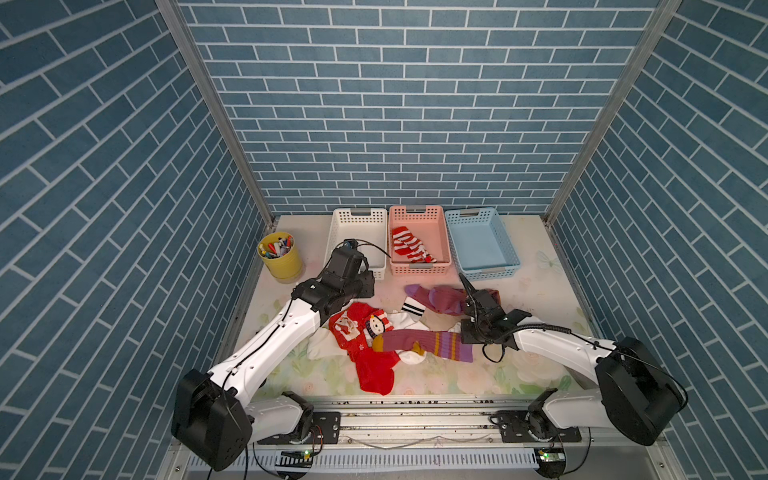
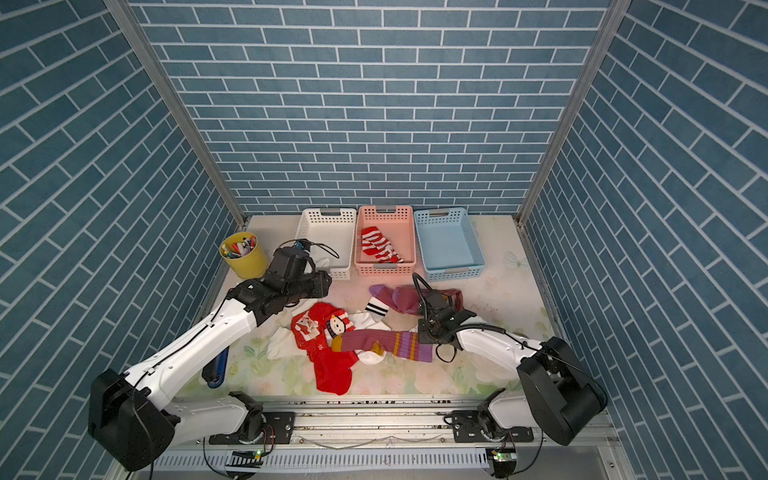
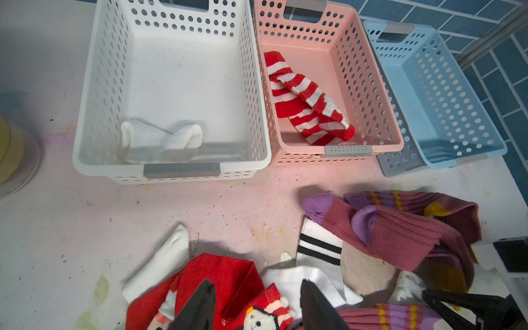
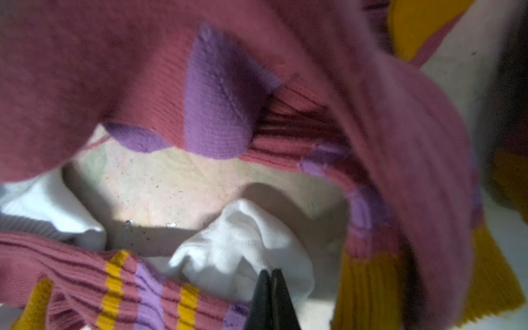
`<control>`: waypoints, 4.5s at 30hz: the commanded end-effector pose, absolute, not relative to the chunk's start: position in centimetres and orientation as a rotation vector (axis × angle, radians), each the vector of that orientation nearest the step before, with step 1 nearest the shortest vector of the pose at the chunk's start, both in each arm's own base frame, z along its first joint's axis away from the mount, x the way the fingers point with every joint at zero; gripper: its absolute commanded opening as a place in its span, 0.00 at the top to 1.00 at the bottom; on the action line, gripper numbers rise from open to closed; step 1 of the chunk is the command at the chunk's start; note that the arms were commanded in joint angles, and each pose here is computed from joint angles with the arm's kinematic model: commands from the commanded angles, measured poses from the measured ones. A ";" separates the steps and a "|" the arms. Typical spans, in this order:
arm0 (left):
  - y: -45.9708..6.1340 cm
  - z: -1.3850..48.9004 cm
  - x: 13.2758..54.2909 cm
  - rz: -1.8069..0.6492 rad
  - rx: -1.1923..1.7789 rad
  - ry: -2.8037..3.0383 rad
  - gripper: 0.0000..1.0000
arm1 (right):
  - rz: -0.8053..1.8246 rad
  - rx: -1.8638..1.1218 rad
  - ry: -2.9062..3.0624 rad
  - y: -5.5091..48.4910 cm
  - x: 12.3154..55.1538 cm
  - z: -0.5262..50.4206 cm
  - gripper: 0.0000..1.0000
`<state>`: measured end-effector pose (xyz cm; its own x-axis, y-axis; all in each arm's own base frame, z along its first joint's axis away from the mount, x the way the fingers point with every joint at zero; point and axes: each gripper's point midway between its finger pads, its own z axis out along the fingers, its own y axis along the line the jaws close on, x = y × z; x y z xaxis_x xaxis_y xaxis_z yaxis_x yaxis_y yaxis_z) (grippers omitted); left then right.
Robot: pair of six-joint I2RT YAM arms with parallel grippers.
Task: Sort the socks into the basket by color
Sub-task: Pick up the sock at the center of the board, then place the sock in the bin.
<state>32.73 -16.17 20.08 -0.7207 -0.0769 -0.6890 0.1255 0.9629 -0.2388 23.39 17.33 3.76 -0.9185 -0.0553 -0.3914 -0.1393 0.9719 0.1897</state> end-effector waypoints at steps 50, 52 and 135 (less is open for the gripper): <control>-11.9 19.8 27.3 -0.284 -0.039 2.342 0.39 | 0.745 -0.604 2.177 35.9 37.7 28.7 1.00; -11.7 19.8 27.0 -0.282 -0.043 2.340 0.38 | 0.744 -0.623 2.176 37.2 38.6 28.4 1.00; -13.3 19.3 25.1 -0.370 0.031 2.346 0.32 | 0.557 -0.685 2.420 44.6 45.9 13.1 0.91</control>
<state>25.22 -13.53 18.45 -0.7313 -0.0834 -0.6770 0.1342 0.9555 -0.2627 45.76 44.75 13.76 -0.7080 -0.3371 -0.6206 -0.5843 0.7732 0.2466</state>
